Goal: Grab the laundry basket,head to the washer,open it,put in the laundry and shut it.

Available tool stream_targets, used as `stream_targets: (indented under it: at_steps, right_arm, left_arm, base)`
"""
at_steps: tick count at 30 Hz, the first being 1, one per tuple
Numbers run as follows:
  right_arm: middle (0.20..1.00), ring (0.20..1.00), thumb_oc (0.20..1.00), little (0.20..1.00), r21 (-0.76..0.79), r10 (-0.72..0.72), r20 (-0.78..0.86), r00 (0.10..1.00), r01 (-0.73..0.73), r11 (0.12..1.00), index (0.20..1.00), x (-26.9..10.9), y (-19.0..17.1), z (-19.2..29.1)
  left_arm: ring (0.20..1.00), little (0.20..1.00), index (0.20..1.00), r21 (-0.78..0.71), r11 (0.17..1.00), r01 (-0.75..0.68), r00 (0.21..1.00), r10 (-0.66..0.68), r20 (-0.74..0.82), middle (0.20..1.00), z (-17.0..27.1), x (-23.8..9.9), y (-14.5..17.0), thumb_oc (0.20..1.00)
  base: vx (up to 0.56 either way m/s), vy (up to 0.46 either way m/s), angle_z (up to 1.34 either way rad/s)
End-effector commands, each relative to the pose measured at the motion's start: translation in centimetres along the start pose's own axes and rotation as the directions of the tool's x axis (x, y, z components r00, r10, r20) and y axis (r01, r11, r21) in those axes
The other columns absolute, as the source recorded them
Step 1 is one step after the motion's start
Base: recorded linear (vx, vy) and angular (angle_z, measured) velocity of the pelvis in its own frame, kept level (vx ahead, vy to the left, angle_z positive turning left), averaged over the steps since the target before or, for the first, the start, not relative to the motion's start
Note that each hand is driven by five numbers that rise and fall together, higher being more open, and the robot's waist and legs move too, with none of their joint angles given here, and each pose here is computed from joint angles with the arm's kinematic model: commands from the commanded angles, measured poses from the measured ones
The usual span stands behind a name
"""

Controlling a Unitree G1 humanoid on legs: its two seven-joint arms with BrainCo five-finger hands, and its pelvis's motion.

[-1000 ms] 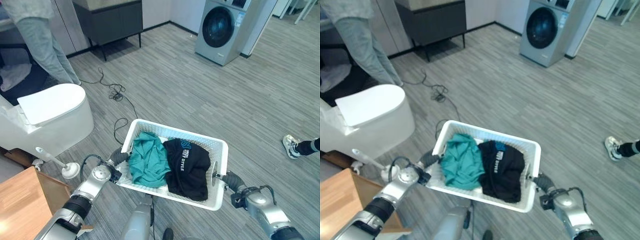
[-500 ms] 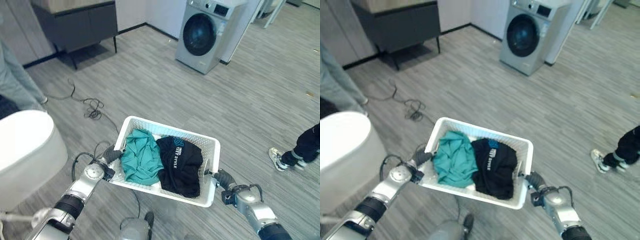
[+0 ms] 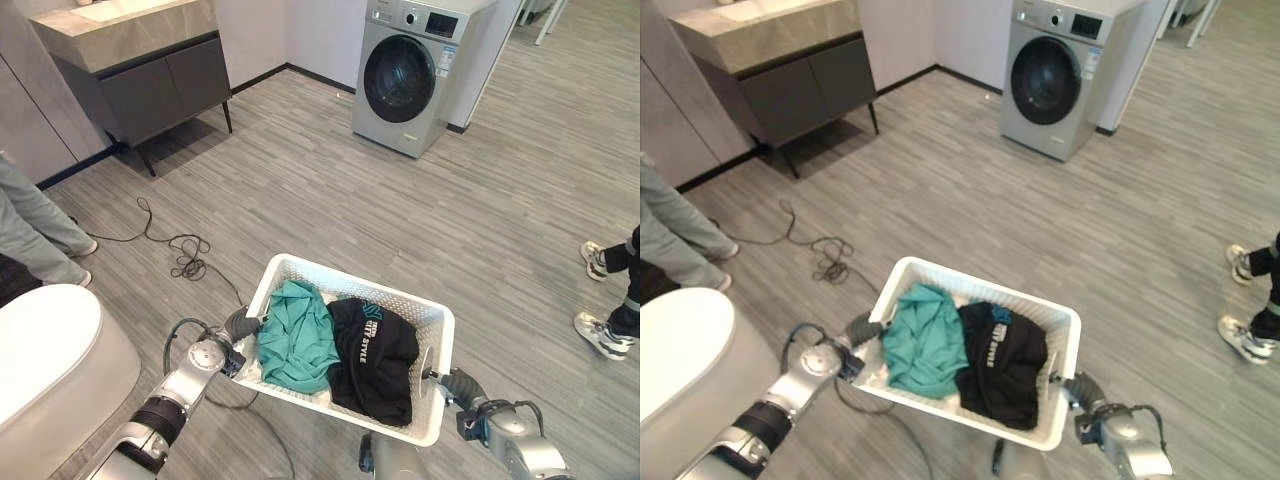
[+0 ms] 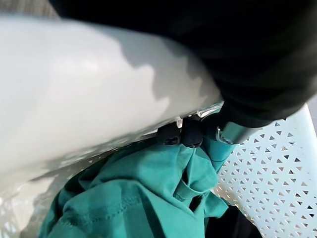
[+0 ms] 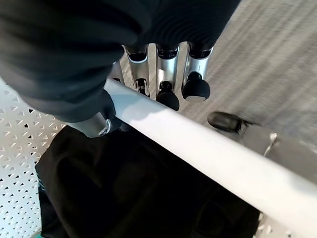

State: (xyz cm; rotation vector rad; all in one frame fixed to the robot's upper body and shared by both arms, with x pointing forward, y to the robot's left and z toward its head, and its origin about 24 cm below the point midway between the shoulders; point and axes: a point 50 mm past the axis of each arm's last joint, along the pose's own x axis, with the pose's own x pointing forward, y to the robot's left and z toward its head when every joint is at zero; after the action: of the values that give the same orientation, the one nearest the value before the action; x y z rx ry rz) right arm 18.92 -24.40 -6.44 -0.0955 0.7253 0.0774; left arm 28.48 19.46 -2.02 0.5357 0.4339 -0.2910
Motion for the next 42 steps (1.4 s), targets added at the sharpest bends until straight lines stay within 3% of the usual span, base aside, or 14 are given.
stream_targets:
  at_steps: [1, 9, 23, 31, 42]
  right_arm:
    - [0.2, 0.2, 0.2, 0.2, -0.018, 0.095, 0.329, 0.939, -0.095, 0.995, 0.2, 0.1, 0.0, 7.9]
    - [0.2, 0.2, 0.2, 0.2, -0.068, 0.125, 0.403, 0.907, -0.106, 0.992, 0.2, -0.4, 0.6, 10.6]
    - [0.2, 0.2, 0.2, 0.2, -0.079, 0.144, 0.421, 0.895, -0.122, 0.989, 0.2, 0.9, 2.5, 10.8]
    - [0.2, 0.2, 0.2, 0.2, -0.062, 0.134, 0.396, 0.908, -0.12, 0.991, 0.2, 1.4, 2.9, 9.7]
    - [0.2, 0.2, 0.2, 0.2, 0.063, 0.024, 0.348, 0.937, -0.049, 0.997, 0.2, 0.7, -0.1, 7.1]
  left_arm:
    - [0.2, 0.2, 0.2, -0.009, 0.999, -0.047, 0.98, 0.048, 0.195, 0.2, 4.1, 0.3, 1.6, 0.2]
    - [0.2, 0.2, 0.2, -0.072, 0.994, -0.081, 0.971, 0.095, 0.22, 0.2, 4.9, -0.2, 3.4, 0.2]
    - [0.2, 0.2, 0.2, -0.116, 0.992, -0.051, 0.976, 0.074, 0.204, 0.2, 4.1, -0.1, 1.9, 0.2]
    - [0.2, 0.2, 0.2, -0.072, 0.991, -0.114, 0.979, 0.124, 0.161, 0.2, 2.7, -0.9, 3.7, 0.2]
    - [0.2, 0.2, 0.2, -0.018, 0.997, -0.071, 0.964, 0.074, 0.254, 0.2, 5.6, 0.3, 2.3, 0.2]
  base:
    - [0.3, -0.332, 0.21]
    - [0.34, -0.349, -0.08]
    - [0.43, 0.059, -0.33]
    - [0.45, 0.233, -0.43]
    - [0.37, -0.101, 0.27]
